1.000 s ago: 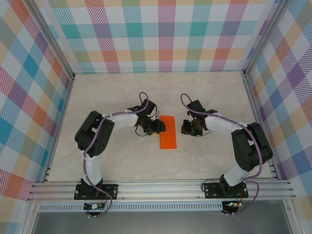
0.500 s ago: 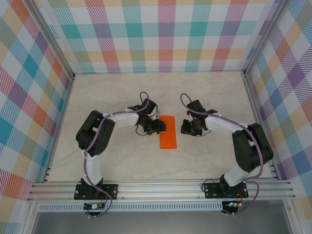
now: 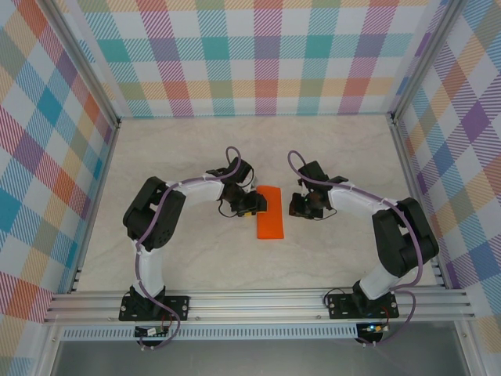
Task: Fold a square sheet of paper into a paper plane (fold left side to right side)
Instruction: Hold the square sheet of paper at the center of the table.
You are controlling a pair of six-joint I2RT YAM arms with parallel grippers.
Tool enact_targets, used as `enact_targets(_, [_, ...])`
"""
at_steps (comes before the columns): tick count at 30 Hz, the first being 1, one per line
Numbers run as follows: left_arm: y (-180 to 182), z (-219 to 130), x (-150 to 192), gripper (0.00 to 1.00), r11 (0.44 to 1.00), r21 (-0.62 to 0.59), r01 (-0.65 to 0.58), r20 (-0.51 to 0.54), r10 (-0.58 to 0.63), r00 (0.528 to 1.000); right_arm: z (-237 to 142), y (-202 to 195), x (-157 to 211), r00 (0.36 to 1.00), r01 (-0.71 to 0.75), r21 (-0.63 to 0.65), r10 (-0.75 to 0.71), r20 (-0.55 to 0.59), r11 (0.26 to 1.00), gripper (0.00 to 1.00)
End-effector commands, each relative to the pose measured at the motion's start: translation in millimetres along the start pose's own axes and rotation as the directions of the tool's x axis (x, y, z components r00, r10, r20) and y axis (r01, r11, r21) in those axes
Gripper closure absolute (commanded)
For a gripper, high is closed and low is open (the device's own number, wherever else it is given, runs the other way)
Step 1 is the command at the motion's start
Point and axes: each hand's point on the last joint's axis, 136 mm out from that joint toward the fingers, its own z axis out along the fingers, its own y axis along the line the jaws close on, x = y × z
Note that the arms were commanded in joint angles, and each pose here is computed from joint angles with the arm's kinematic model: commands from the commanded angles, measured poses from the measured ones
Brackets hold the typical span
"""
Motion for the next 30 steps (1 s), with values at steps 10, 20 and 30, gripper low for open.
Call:
enact_targets(10, [22.4,31.4,21.3,0.53,0.997,-0.077,-0.004,-0.074,-0.002,0.997,-3.9,23.7,-2.9,1.0,0.003,-0.095,-0.003,0.008,0.996,0.86])
enact_targets(20, [22.4,32.2,21.9,0.53,0.997,-0.08,-0.004,-0.074,-0.002,0.997,22.5,54.2,-6.5,0.998,-0.046,-0.277,0.035,-0.045,0.96,0.97])
enact_targets(30, [22.2,31.8,22.6,0.53,0.997,-0.082,-0.006,-0.075,0.0,0.997,47.2,45.3,-2.9,0.994,-0.067,-0.232,0.045,-0.098,0.97,0.98])
